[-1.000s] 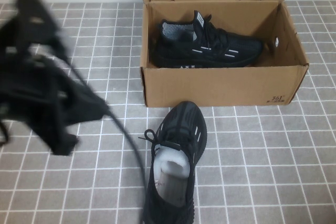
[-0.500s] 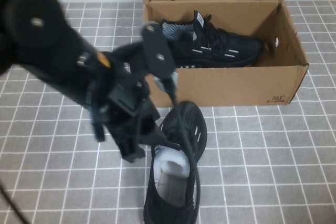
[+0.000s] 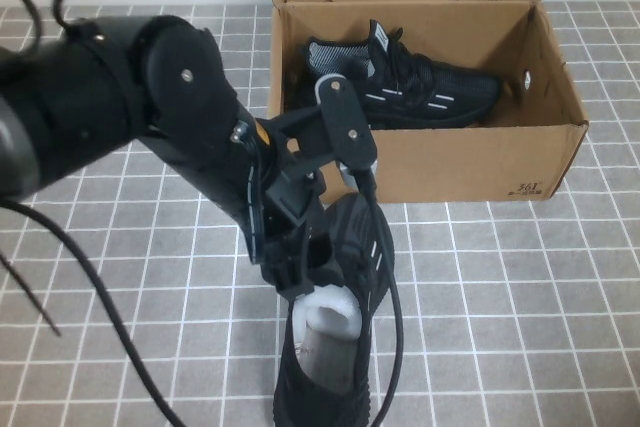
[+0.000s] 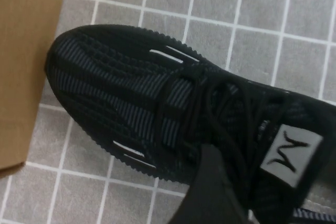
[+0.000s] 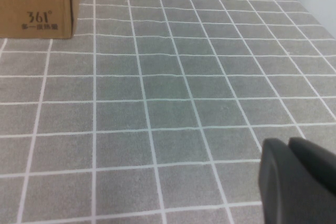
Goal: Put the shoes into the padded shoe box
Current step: Pick up the shoe from the table
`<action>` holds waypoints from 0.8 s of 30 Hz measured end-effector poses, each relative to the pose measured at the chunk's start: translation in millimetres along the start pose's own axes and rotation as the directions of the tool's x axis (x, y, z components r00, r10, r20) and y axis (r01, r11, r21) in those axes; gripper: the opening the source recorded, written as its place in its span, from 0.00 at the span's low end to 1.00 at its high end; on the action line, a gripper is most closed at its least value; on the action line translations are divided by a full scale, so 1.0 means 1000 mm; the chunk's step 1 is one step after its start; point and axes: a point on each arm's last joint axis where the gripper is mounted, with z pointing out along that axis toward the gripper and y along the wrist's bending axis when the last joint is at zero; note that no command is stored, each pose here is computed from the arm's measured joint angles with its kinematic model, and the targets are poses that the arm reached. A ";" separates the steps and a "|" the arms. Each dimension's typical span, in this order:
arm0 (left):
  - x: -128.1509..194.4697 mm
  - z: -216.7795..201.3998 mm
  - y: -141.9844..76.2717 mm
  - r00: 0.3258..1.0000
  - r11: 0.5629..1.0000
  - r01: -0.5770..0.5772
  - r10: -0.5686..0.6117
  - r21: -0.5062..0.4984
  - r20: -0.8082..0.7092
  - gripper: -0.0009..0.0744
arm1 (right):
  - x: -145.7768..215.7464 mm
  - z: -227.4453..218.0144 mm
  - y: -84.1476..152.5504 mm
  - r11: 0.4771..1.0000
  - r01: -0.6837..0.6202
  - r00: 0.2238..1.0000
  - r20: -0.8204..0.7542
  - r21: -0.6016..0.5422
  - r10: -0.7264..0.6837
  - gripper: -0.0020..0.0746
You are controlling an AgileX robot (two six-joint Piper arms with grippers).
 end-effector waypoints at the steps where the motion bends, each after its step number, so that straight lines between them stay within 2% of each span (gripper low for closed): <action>1: 0.000 0.003 0.001 1.000 1.000 0.001 -0.001 0.004 -0.005 0.61 | 0.000 0.000 0.000 1.000 0.000 1.000 0.000 0.000 0.000 0.02; 19: 0.004 0.036 0.004 0.998 0.997 0.018 -0.013 0.070 -0.067 0.60 | 0.000 0.000 0.000 1.000 0.000 1.000 0.000 0.000 0.000 0.02; 21: 0.004 0.037 0.004 0.997 0.996 0.047 -0.042 0.071 -0.070 0.51 | 0.000 0.000 0.000 1.000 0.000 1.000 0.000 0.000 0.000 0.02; 24: 0.004 0.037 0.002 0.993 0.992 0.094 -0.088 0.085 -0.080 0.21 | 0.000 0.000 0.000 1.000 0.000 1.000 0.000 0.000 0.000 0.02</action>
